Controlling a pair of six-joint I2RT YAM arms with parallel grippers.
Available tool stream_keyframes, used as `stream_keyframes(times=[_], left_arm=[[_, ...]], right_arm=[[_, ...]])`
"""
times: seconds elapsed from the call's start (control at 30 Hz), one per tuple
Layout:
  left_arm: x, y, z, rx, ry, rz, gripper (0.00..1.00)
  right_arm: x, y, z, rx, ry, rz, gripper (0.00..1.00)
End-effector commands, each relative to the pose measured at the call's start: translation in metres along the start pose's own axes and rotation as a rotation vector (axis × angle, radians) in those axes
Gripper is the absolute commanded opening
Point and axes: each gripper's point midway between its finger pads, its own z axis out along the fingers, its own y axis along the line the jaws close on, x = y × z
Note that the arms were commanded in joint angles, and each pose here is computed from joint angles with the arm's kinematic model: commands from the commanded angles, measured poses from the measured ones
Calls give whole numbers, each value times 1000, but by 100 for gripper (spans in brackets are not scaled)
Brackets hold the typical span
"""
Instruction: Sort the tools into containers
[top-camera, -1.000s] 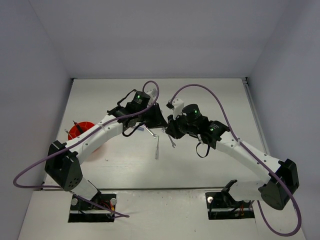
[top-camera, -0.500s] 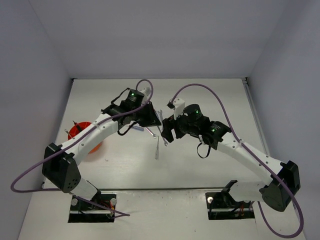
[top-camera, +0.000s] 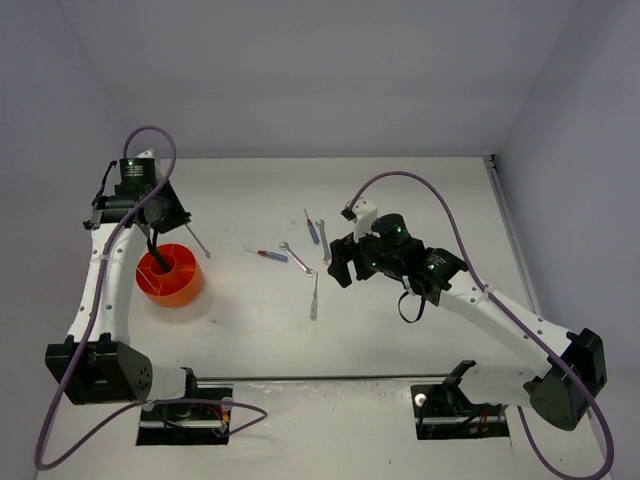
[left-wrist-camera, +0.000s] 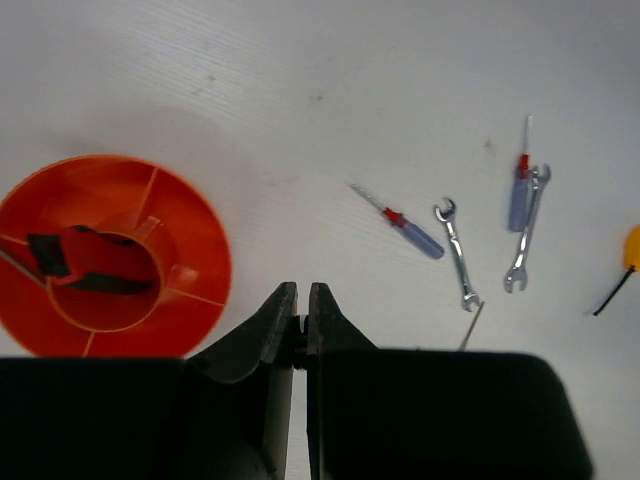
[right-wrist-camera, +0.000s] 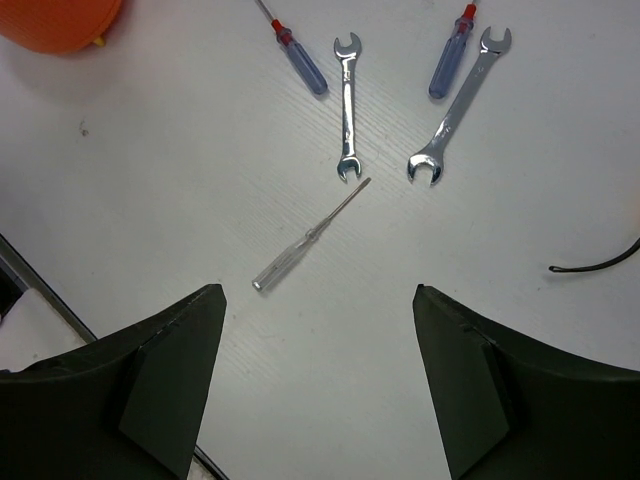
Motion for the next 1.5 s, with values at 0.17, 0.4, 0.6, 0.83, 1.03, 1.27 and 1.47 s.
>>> stream_keyframes(times=[0.17,0.4,0.6,0.83,1.03,1.27,1.47], left_arm=[[-26,59,7,-162,-15,15,0],[-23,78,32,-225,36,-6,0],[-21,84,51,-237,23,-28,0],[-28,66,46,-147,-1,-70,0],[-41,52,11,-104,-47,-39,0],[-54,56,8,-137,-80,-21,0],[-58,67,27,-193,-78,-48,0]], right_arm=[[-6,0,-3,3,-51,16,74],[3,-2,-1,10,-31,20,74],[8,-3,2,13,-19,26,75],[9,-2,2,12,-15,34,75],[10,-3,1,18,-18,45,75],[11,-2,2,15,-13,42,75],[11,-3,4,15,-8,40,75]])
